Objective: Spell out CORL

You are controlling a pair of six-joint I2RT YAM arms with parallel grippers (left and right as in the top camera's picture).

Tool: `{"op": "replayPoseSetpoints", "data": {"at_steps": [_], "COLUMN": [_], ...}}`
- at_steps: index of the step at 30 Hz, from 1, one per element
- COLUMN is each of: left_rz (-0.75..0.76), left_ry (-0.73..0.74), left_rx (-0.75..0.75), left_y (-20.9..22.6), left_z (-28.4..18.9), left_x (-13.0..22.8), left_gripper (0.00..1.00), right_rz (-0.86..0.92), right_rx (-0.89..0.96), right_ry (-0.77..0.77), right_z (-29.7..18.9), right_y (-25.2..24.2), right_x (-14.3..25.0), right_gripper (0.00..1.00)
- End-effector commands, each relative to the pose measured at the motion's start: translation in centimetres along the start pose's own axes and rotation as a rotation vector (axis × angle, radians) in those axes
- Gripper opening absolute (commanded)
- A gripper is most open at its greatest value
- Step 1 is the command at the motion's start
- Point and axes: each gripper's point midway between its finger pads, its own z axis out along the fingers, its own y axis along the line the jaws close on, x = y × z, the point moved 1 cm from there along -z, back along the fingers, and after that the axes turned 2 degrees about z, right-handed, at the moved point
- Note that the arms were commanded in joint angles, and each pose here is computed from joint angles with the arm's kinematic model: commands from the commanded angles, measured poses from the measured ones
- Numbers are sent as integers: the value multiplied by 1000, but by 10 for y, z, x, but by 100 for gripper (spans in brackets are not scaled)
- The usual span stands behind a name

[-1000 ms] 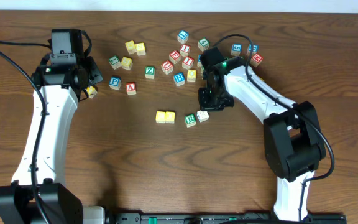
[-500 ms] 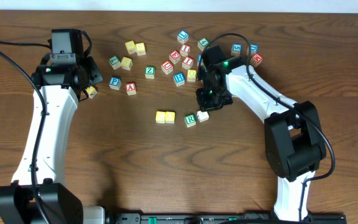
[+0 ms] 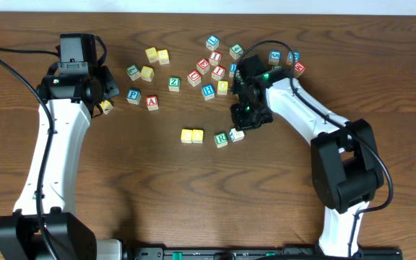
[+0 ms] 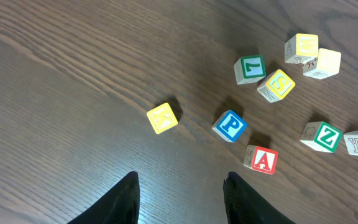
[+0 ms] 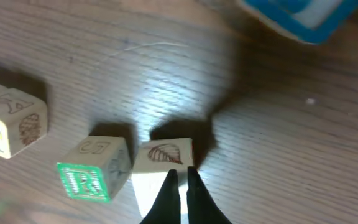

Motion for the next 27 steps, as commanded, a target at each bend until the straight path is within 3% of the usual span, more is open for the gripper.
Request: {"op": "replayPoseSetpoints", "data": {"at_steps": [1,11,20,27], "left_rz": [-3,-3,-3,-3], "left_ry": [1,1,1,1], "left_rx": [-8,-8,-8,-8], "left_y": [2,2,2,2], "left_z": [1,1,1,1], "left_x": [-2,-2,-2,-2], "left_gripper": [43,43,43,43], "right_rz": [45,83,6,-45], "right_rx": [38,32,-122,-123], "right_ry": [33,8,-80,-56], "right_z": [9,17,-19,-16], "right_y": [-23,-41,-4,9], "right_x": [11,9,-12,-4], "right_gripper": [1,1,1,1]}}
